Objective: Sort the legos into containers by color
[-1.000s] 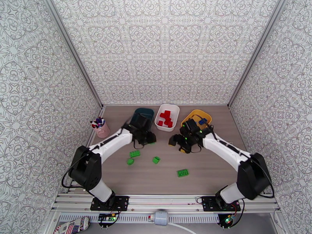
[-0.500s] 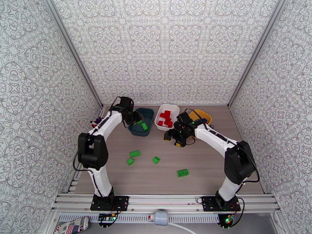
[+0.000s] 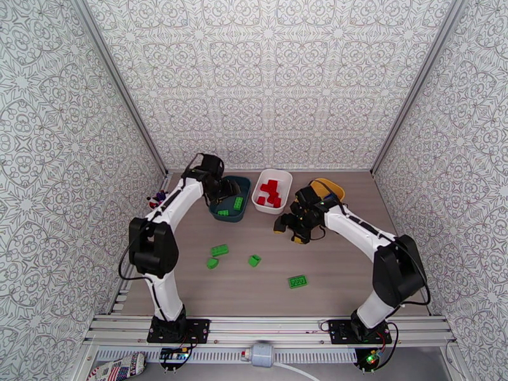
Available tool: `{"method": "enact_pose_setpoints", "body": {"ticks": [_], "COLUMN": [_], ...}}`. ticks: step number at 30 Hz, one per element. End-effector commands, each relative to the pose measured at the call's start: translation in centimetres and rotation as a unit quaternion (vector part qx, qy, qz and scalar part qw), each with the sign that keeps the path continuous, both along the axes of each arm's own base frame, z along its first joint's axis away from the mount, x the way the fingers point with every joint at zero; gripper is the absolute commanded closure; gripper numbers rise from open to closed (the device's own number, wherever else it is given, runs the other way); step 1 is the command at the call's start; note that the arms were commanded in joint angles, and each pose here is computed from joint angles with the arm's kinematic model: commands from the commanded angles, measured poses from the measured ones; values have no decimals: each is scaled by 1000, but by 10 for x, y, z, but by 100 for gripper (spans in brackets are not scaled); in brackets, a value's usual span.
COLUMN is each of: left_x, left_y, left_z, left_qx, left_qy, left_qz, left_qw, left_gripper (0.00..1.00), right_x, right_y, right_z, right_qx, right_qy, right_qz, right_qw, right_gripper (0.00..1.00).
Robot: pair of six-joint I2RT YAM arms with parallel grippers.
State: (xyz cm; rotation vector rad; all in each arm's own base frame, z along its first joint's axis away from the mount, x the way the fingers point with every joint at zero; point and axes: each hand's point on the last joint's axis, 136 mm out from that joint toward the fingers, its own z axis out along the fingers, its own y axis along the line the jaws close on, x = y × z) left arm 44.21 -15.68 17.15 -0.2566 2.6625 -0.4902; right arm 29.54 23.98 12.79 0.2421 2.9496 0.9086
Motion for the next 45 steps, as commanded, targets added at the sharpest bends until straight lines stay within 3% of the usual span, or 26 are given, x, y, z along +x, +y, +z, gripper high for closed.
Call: {"method": "enact_pose_setpoints", "body": {"ticks": [1, 12, 20, 25, 34, 45], "left_x": [-29, -106, -178, -221, -270, -291], "left_y": [-12, -96, -176, -215, -246, -261], "left_z": [10, 0, -39, -63, -101, -127], "left_qx": [29, 46, 49, 66, 93, 110], "left_qy": [-15, -26, 1, 14, 34, 41], "left_qz": [-35, -174, -306, -388, -486, -528], "left_qw": [999, 983, 951, 919, 868, 841], "left_gripper": [28, 27, 27, 27, 26, 26], "right_x": [-8, -48, -94, -121, -162, -200], "right_y": [-14, -52, -103, -127, -144, -154], "right_z": [2, -9, -26, -30, -36, -41], "right_qx": [-14, -50, -91, -100, -104, -101], "right_qy": [-6, -6, 25, 34, 54, 78], "right_qz": [-9, -56, -109, -141, -164, -172], "right_qw": [1000, 997, 990, 984, 979, 977], "right_gripper": [16, 14, 10, 8, 9, 15]}}
